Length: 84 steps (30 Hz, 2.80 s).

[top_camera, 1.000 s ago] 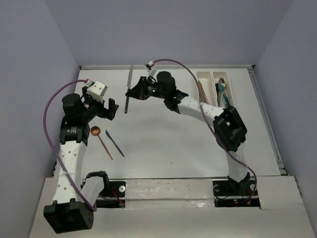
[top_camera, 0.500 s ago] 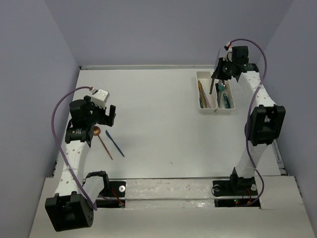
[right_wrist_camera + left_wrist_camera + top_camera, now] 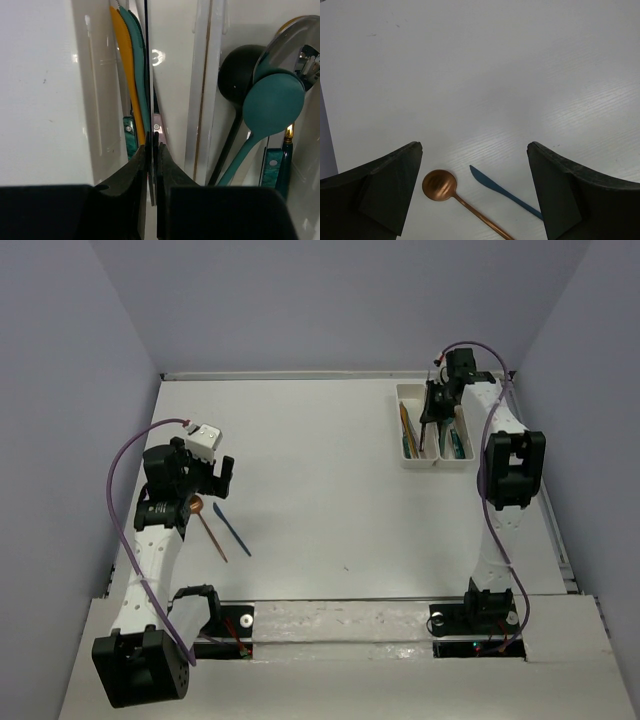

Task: Sort the eating utensils into containers

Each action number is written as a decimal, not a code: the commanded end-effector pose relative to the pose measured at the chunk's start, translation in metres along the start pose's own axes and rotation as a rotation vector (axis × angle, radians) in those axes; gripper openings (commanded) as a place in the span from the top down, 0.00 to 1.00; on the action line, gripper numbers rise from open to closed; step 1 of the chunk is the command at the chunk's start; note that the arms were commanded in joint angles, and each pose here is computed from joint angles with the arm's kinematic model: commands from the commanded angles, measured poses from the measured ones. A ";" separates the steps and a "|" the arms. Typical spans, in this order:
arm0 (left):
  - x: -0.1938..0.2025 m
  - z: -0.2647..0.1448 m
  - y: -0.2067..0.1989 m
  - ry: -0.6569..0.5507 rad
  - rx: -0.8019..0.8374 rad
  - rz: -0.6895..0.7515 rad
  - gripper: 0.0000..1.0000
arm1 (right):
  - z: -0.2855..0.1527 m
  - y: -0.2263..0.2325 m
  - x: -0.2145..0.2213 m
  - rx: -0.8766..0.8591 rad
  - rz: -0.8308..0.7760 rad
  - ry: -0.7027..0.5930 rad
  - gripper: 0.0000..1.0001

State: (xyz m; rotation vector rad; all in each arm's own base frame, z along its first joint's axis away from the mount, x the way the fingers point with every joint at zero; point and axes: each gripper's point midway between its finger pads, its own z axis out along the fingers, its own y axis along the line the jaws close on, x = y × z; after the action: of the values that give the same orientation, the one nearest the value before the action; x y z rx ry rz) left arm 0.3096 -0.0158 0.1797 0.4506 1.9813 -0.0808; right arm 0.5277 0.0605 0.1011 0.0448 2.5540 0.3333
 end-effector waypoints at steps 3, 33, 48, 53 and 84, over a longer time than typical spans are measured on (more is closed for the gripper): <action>-0.009 0.000 0.002 -0.035 -0.007 0.033 0.01 | 0.006 0.010 -0.004 0.048 -0.003 -0.013 0.86; 0.156 -0.017 0.014 0.610 -0.087 0.101 0.07 | -0.122 0.188 0.091 0.079 -0.171 -0.335 0.52; 0.198 -0.016 0.001 0.738 -0.033 0.067 0.07 | -0.093 0.171 0.134 0.092 -0.195 -0.265 0.52; 0.210 -0.022 0.013 0.777 -0.090 0.067 0.09 | -0.093 0.170 0.137 0.088 -0.205 -0.261 0.52; 0.238 -0.062 0.048 0.775 -0.014 -0.015 0.45 | -0.103 0.177 0.126 0.090 -0.229 -0.250 0.52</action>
State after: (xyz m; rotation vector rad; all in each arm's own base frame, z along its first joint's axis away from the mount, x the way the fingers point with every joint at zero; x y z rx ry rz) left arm 0.1978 0.1234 0.0181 0.4112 2.6826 0.2525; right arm 0.3542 0.2180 0.1407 -0.1794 2.3382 0.1045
